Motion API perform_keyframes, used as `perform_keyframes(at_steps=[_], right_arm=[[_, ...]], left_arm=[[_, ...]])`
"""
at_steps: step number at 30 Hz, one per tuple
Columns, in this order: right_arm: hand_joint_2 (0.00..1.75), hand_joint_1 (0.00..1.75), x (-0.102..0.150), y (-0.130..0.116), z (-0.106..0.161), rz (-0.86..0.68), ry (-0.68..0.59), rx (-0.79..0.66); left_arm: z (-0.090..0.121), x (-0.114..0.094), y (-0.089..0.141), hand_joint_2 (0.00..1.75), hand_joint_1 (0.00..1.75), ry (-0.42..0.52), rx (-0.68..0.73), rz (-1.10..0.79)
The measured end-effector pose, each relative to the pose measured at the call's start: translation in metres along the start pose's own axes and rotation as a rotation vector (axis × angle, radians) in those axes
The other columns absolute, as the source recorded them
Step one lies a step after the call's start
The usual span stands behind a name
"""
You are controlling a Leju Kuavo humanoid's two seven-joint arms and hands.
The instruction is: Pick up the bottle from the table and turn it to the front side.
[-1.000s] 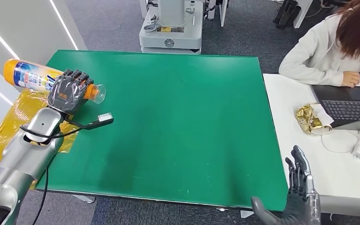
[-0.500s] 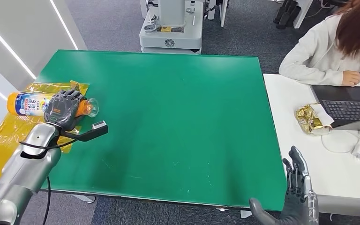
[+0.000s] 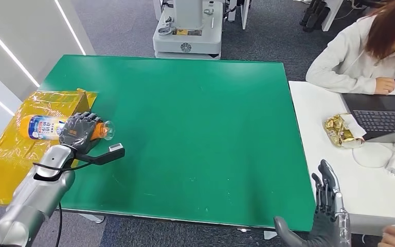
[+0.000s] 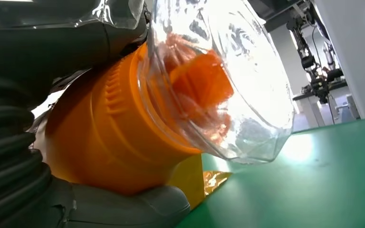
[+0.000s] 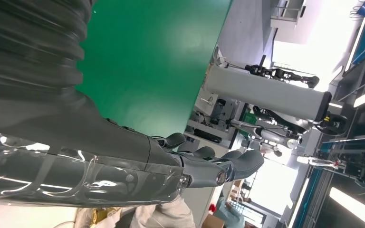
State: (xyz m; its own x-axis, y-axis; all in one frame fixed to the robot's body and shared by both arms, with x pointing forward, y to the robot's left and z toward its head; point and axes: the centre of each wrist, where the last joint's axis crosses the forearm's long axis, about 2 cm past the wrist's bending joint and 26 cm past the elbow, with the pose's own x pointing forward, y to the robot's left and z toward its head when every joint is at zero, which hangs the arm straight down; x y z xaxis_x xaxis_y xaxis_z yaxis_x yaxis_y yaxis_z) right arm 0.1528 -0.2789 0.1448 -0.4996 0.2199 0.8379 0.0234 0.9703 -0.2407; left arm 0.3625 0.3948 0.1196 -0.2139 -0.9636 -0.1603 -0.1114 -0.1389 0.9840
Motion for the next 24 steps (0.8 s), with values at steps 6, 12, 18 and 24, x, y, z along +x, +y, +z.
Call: perform_keyframes(at_steps=[6, 12, 18, 24], right_arm=[[1.75, 0.00, 0.002, 0.000, -0.001, 0.008, 0.009, -0.002], [1.75, 0.00, 0.002, 0.002, -0.001, 0.008, 0.016, -0.003], [1.75, 0.00, 0.002, 0.002, -0.001, 0.007, 0.016, -0.016], [1.75, 0.00, 0.003, 0.003, -0.001, 0.013, 0.015, -0.027]], left_arm=[[0.000, -0.001, -0.013, 1.75, 1.75, 0.013, -0.043, 0.003], [0.004, -0.003, -0.028, 1.75, 1.75, 0.037, -0.101, -0.023], [0.006, -0.011, -0.034, 1.75, 1.75, 0.040, -0.147, -0.039], [0.004, -0.016, -0.034, 1.75, 1.75, 0.045, -0.163, -0.046]])
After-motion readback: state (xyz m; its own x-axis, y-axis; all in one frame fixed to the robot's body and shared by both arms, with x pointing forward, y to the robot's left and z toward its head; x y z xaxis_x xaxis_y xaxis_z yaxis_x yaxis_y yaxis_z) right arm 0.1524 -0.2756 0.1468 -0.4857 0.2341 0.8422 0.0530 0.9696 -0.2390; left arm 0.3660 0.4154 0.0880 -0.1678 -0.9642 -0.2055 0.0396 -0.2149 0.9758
